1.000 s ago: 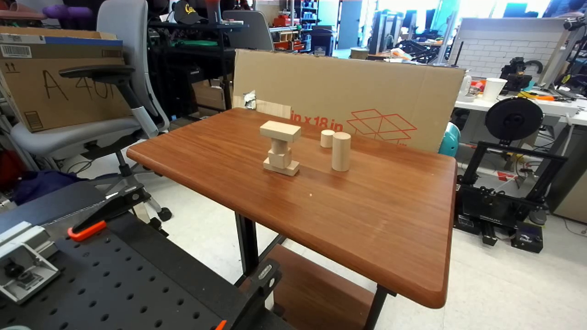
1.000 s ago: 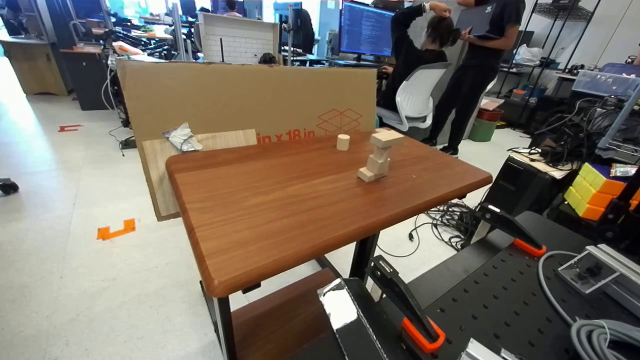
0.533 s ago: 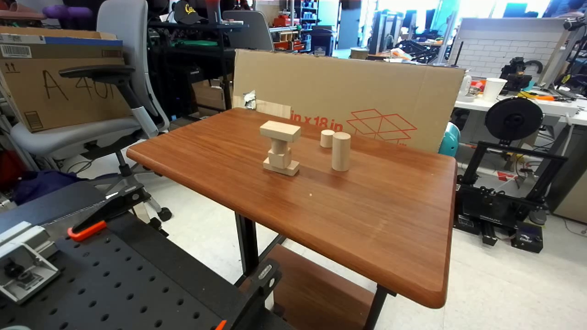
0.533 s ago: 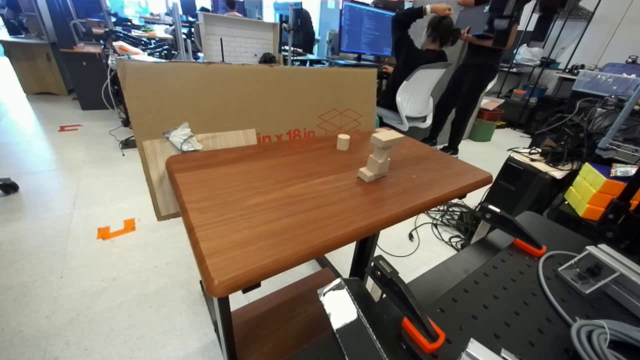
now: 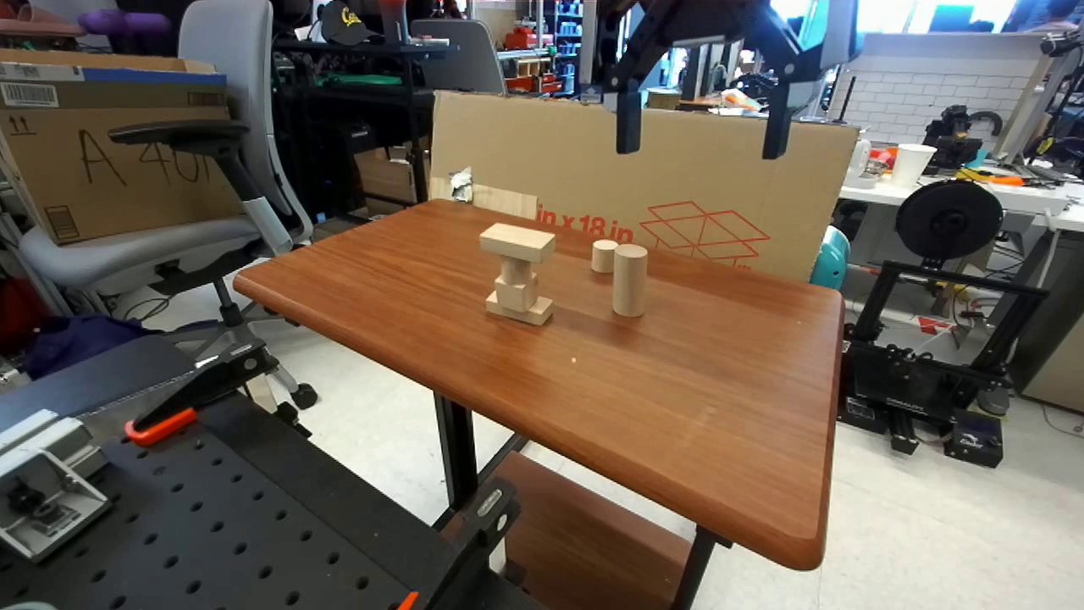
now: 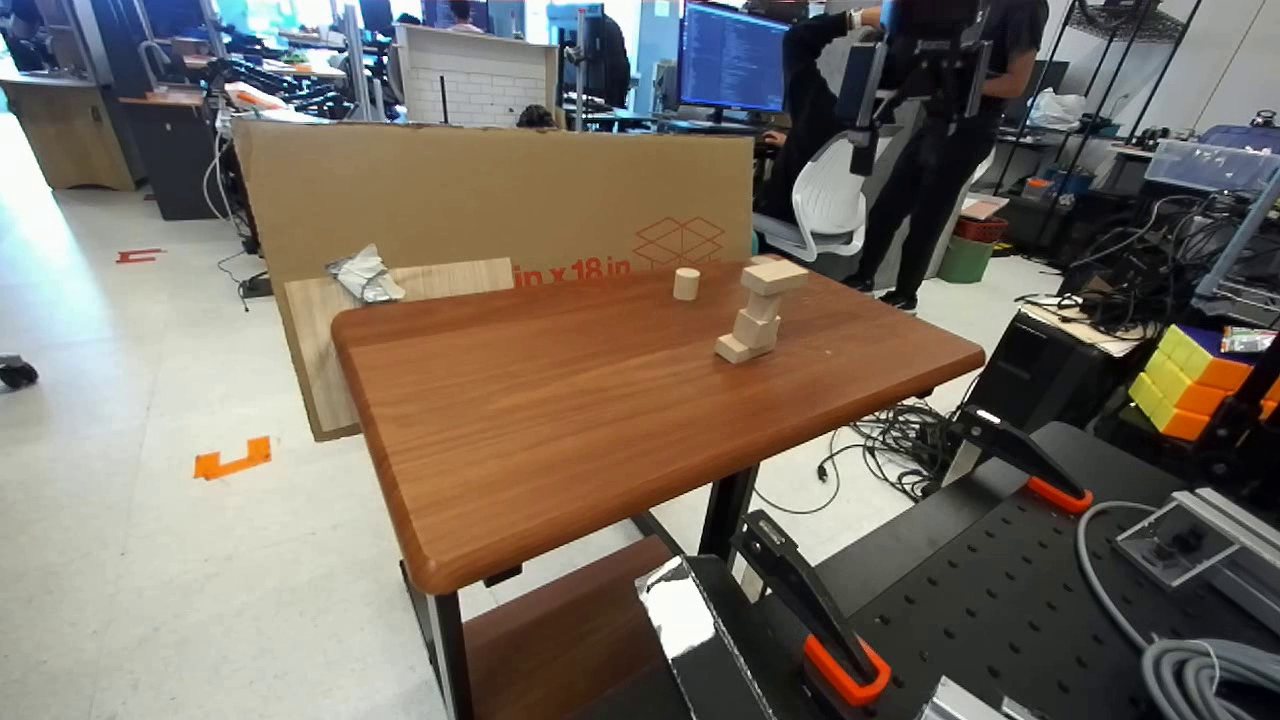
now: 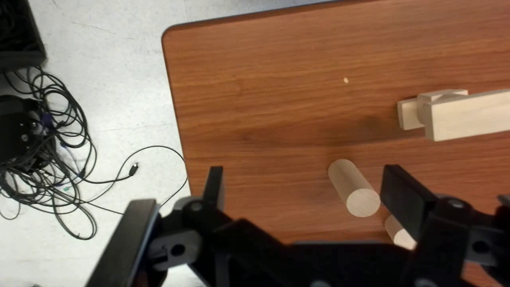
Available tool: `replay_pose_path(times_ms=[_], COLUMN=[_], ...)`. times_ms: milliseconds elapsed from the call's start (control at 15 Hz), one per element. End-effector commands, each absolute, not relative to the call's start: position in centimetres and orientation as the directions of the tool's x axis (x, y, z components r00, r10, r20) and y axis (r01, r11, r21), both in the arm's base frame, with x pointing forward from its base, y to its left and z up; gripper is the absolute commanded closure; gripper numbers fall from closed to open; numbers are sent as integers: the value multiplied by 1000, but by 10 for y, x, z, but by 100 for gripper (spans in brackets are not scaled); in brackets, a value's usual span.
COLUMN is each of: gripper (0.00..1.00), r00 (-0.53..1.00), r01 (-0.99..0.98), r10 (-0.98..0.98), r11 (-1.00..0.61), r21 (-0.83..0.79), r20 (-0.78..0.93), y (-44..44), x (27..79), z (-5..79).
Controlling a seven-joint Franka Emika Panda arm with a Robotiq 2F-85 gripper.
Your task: Move the large wooden cylinder to the left.
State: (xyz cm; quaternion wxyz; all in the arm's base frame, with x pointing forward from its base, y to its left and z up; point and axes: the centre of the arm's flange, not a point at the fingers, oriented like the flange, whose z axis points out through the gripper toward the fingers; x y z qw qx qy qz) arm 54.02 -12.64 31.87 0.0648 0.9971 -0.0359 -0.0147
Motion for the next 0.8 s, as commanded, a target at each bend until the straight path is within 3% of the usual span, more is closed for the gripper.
replay_pose_path(times_ms=[0, 733], gripper=[0, 0], r00=[998, 993], r01=[-43, 78], r10=[-46, 72], r11=[-995, -995], r21=[91, 59], r20=[-31, -93], y=[-121, -97], x=[579, 609], z=[300, 249])
